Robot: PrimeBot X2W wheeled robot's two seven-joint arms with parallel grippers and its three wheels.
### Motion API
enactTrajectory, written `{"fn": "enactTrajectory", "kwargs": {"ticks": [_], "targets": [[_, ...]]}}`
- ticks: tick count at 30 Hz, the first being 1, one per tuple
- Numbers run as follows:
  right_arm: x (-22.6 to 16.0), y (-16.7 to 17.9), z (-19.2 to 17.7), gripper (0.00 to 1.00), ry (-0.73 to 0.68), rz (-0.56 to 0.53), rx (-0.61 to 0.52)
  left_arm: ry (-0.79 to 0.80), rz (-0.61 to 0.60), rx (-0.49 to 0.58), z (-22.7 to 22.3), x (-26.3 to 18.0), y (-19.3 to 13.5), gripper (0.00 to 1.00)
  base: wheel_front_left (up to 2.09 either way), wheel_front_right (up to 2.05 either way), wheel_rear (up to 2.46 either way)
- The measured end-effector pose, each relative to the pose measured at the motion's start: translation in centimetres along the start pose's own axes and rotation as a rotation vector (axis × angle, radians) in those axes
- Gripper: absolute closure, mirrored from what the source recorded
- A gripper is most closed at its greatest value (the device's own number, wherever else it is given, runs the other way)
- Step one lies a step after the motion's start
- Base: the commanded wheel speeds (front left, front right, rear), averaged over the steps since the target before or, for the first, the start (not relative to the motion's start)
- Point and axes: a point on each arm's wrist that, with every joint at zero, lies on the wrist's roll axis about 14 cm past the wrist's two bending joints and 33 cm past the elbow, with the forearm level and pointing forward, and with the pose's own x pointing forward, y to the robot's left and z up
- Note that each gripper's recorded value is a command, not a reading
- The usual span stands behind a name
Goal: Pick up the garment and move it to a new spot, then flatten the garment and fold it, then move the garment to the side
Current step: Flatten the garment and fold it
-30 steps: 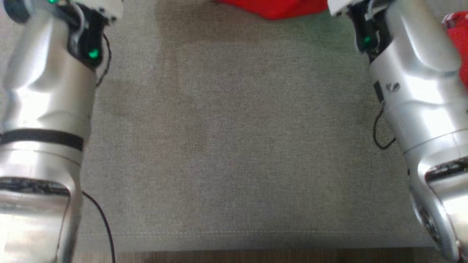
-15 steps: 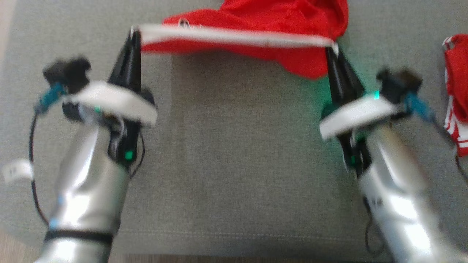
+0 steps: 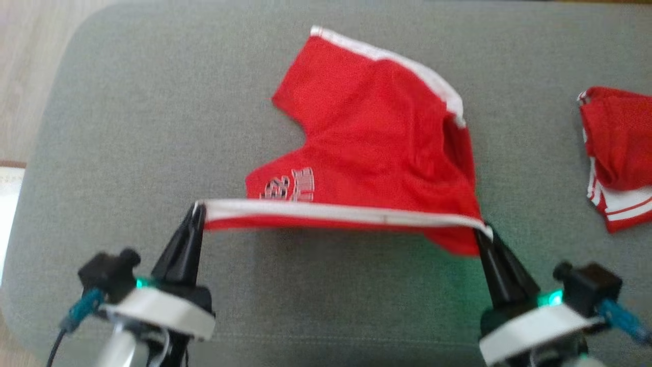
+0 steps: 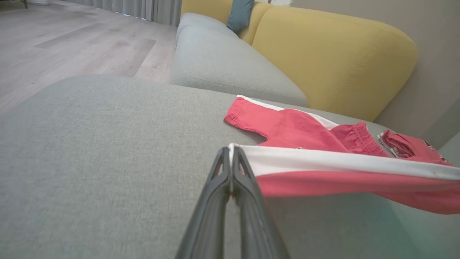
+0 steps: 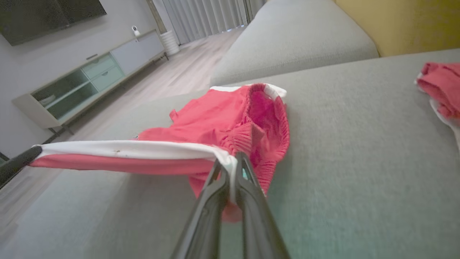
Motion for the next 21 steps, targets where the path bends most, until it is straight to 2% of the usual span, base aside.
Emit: {"fn": "enactTrajectory", "kwargs": {"ticks": [6, 12, 17, 21], "targets": [[-3.5, 0.3, -0.5, 1.00, 0.060, -0.022, 0.011, 0.021, 0.020, -0.001, 0.4, -2.9, -0.4, 1.00, 0.00, 0.00, 0.00], [-3.9, -0.3, -0.8, 1.00, 0.072, -0.044, 0.065, 0.043, -0.002, -0.005, 0.7, -2.5, -0.9, 1.00, 0.00, 0.00, 0.00], [-3.3, -1.5, -2.6, 1.00, 0.122, -0.076, 0.117, 0.075, -0.057, -0.009, 0.3, -0.3, -1.2, 1.00, 0.00, 0.00, 0.00], [-0.3, -2.2, -1.2, 1.00, 0.079, -0.069, 0.106, 0.105, -0.107, -0.011, 0.3, 3.8, -1.0, 1.00, 0.00, 0.00, 0.00]]}}
